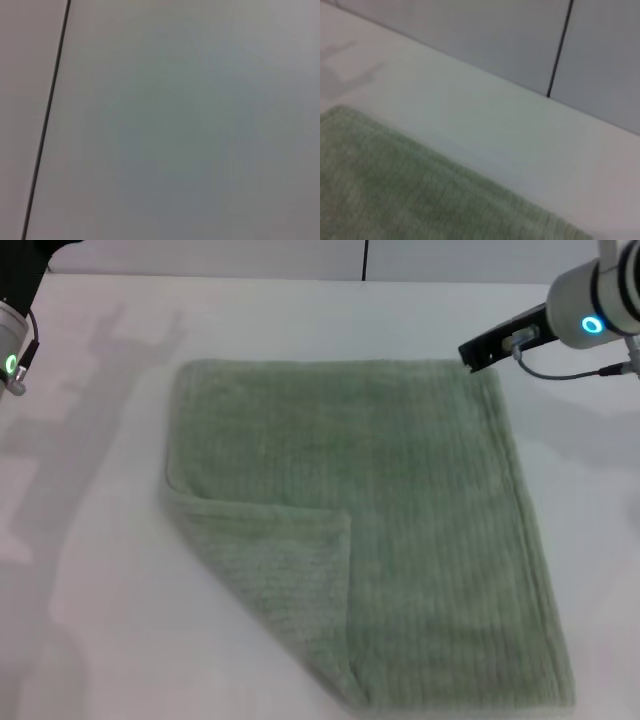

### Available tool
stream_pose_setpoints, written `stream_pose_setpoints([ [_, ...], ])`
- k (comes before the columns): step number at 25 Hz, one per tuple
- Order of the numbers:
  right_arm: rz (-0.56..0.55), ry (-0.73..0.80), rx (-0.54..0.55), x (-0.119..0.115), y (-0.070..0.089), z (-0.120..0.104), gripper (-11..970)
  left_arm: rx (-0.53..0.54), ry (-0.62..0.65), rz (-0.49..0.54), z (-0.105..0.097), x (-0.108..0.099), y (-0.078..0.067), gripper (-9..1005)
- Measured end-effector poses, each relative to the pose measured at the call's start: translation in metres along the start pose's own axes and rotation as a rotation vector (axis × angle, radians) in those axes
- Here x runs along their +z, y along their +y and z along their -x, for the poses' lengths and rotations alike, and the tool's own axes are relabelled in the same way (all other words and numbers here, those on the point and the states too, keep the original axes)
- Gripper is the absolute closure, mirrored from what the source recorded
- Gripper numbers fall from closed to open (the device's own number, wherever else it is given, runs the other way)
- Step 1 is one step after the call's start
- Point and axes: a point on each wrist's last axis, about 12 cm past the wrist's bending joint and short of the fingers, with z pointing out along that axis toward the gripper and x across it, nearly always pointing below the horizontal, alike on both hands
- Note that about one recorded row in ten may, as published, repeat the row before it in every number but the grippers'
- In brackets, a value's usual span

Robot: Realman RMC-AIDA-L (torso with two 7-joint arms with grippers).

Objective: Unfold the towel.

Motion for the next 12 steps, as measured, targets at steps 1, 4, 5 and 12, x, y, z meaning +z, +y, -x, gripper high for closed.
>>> stream_pose_setpoints([
  [1, 0.01, 0.026, -0.009, 0.004, 0.001, 0.002, 959, 0.004, 0.001, 0.004, 0.001, 0.002, 0.001, 203],
  [4, 0.018, 0.046, -0.014, 0.007, 0.001, 0.003, 959, 0.006, 0.002, 0.008, 0.001, 0.004, 0.002, 204],
  [5, 0.022, 0.055, -0.016, 0.008, 0.001, 0.003, 959, 0.006, 0.003, 0.01, 0.001, 0.004, 0.002, 205],
  [12, 0.044, 0.117, -0.041, 0.019, -0.001, 0.001, 959, 0.006, 0.019, 0.02, 0.0, 0.007, 0.003, 208],
])
